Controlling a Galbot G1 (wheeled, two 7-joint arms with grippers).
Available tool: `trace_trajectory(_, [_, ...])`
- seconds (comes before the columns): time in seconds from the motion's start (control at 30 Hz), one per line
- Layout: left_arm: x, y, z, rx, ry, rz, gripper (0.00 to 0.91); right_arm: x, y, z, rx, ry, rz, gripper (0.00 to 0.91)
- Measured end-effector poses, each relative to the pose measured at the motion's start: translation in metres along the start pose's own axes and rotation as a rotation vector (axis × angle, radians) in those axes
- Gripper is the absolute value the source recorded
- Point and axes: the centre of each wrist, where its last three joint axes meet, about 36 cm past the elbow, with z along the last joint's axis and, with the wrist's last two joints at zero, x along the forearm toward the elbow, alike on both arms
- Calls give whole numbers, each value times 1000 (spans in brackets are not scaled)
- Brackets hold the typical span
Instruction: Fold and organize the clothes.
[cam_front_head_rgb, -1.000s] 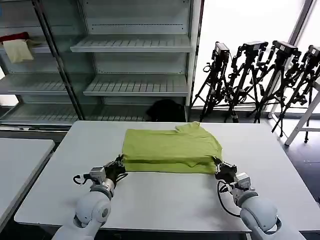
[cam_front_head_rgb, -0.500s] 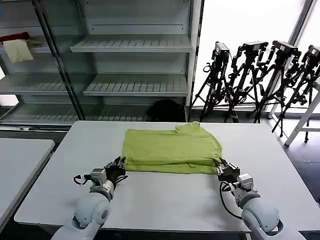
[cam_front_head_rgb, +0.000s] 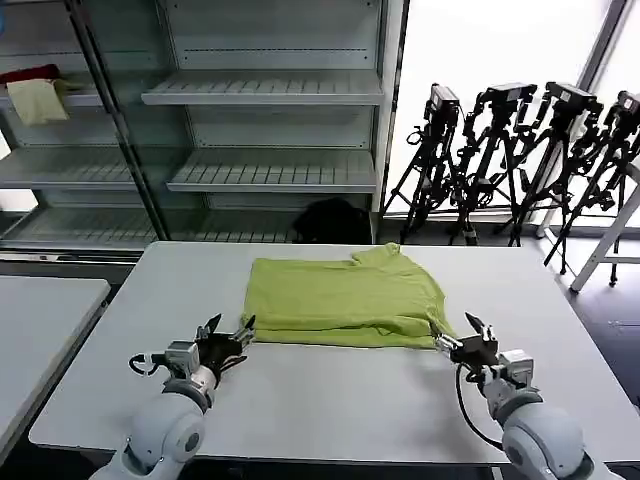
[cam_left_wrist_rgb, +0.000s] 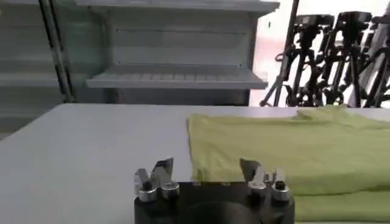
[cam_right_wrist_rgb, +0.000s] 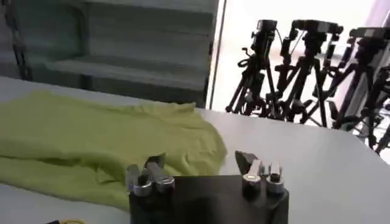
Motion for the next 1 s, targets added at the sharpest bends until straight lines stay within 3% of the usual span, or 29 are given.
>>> trace_trajectory(0.23, [0,-3,2,43,7,19,907,1,-7,9,-44,11,2,897])
trace_trajectory(0.4, [-5,3,4,63,14,9,907,-5,-9,12,-54,13,-9,715])
trace_trajectory(0.77, [-16,13,15,97,39,-13,907,-25,-3,21,-32,13,-39,685])
trace_trajectory(0.87, [-18,13,18,104,44,-16,715,-29,-3,25,-26,18,-41,595])
trace_trajectory(1.0, [-19,11,20,109,45,-10,524,-31,-3,31,-20,30,-46,554])
